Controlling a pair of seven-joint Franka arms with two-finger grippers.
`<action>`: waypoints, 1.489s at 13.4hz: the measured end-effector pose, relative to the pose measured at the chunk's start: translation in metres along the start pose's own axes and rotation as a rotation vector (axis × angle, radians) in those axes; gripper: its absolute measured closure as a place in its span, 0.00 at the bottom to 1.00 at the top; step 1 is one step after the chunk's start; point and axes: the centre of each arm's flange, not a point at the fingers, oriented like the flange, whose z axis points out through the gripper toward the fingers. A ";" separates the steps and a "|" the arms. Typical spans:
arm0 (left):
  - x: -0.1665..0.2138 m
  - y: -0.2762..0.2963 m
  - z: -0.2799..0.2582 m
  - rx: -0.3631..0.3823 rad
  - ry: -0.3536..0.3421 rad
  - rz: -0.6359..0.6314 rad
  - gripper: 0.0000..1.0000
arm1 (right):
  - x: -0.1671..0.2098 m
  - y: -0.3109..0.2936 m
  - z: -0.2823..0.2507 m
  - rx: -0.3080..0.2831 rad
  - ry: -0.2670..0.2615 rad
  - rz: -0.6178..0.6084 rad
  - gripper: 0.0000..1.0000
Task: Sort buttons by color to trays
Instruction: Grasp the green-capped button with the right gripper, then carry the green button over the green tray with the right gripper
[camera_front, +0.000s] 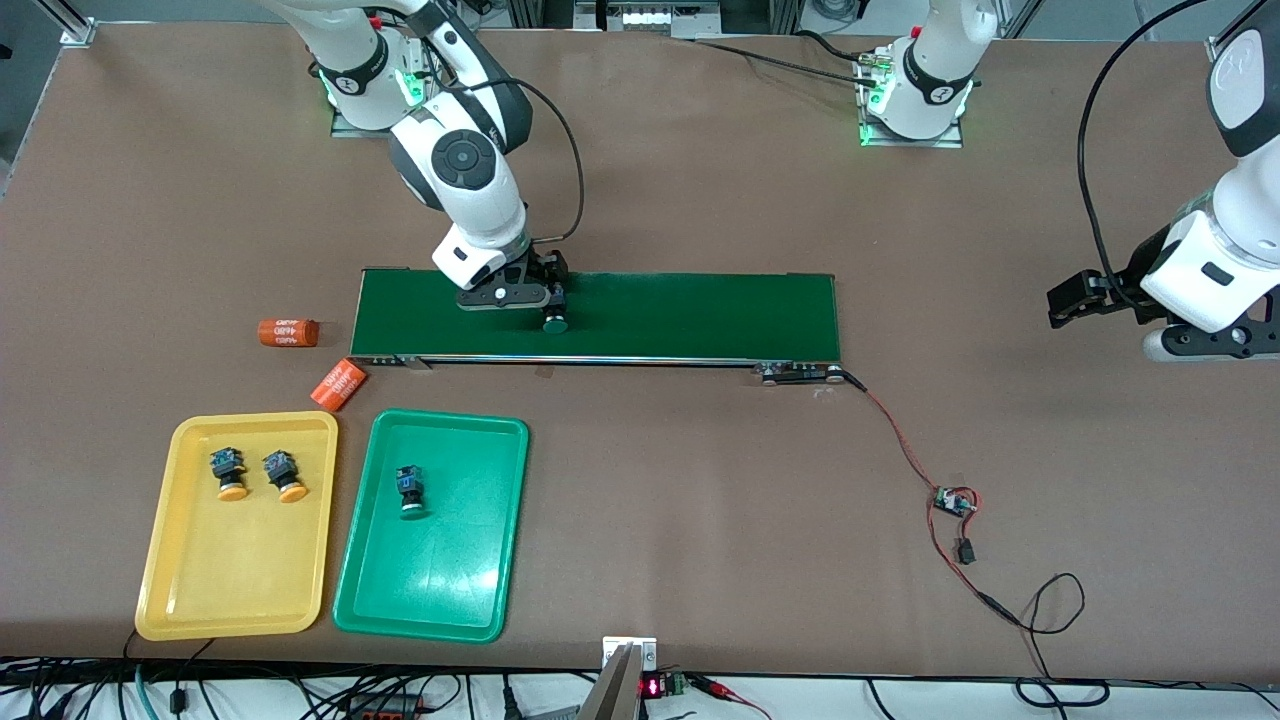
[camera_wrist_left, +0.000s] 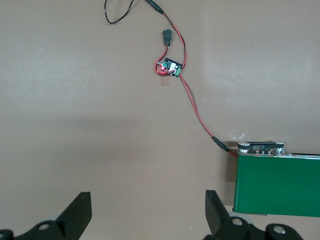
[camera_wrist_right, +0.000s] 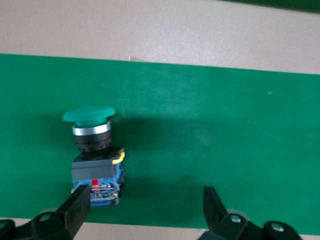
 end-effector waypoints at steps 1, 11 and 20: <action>0.000 0.000 0.000 0.000 0.000 0.000 0.00 | -0.001 -0.002 0.002 0.002 0.001 -0.002 0.00; 0.000 0.000 0.000 0.000 0.000 0.000 0.00 | 0.000 -0.004 0.017 0.021 0.001 0.009 0.07; 0.000 -0.001 0.000 0.000 0.000 -0.001 0.00 | 0.028 0.008 0.001 0.021 0.013 0.052 0.59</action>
